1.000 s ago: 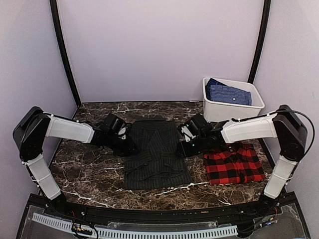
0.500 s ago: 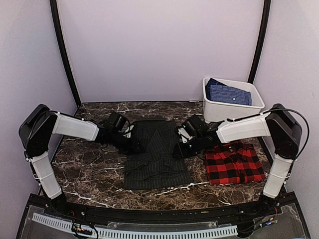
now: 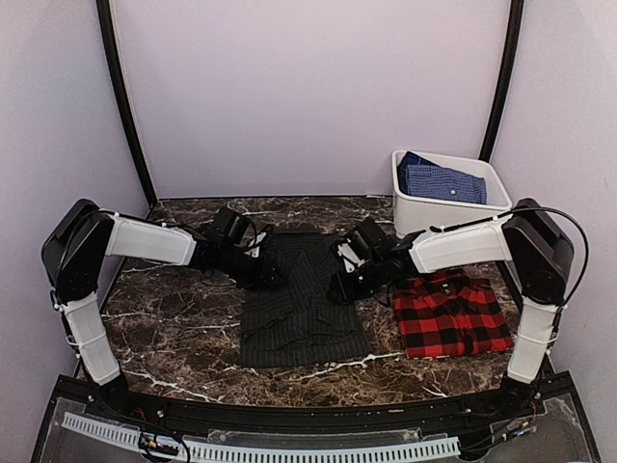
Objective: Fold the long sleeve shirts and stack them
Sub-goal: Smooth out the 2/3-rectangle-folded shirt at the center of the board.
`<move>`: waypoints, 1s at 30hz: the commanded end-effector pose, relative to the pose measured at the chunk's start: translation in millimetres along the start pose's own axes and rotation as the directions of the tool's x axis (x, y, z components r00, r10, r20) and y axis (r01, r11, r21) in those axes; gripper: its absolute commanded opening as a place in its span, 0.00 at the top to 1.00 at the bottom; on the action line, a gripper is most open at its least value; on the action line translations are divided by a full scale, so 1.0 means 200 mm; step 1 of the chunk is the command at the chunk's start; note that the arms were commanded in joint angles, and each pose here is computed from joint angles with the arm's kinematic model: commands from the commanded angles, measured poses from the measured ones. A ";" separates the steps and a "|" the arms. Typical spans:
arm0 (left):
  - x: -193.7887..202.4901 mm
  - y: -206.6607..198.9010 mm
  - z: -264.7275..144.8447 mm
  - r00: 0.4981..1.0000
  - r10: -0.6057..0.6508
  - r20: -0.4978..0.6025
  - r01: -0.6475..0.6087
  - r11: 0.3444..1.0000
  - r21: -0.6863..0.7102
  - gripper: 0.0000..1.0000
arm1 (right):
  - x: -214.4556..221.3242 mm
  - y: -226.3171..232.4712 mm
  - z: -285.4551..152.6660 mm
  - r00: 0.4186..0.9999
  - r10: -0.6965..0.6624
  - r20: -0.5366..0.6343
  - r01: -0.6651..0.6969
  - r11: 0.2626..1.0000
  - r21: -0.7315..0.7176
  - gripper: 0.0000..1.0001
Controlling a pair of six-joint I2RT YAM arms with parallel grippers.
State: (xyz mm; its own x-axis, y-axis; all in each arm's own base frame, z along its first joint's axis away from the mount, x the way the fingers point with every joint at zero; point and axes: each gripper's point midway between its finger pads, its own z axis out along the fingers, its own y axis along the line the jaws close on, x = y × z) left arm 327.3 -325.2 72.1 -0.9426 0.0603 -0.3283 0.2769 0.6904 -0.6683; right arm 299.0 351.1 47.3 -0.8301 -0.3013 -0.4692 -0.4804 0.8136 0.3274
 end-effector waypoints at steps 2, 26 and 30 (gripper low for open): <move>-0.09 -0.03 -0.09 0.998 0.022 0.064 -0.018 0.999 -0.050 0.70 | -0.09 0.03 -0.09 0.997 -0.019 0.072 0.018 1.000 0.013 0.54; 0.63 0.06 -0.49 0.980 -0.194 -0.047 0.186 0.972 -0.141 0.56 | 0.41 0.12 -0.32 0.999 0.012 -0.050 -0.013 1.000 -0.028 0.55; 0.65 0.06 -0.46 0.978 -0.200 -0.062 0.190 0.972 -0.137 0.56 | 0.41 0.13 -0.30 0.999 0.024 -0.045 -0.026 0.999 -0.046 0.57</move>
State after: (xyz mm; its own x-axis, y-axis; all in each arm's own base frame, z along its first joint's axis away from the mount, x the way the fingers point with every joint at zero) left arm 197.0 -238.3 83.4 -0.9847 -0.0302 -0.1718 0.0798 0.7978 -0.5976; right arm 203.9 308.2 57.2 -0.8506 -0.3384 -0.4024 -0.4786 0.8152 0.3263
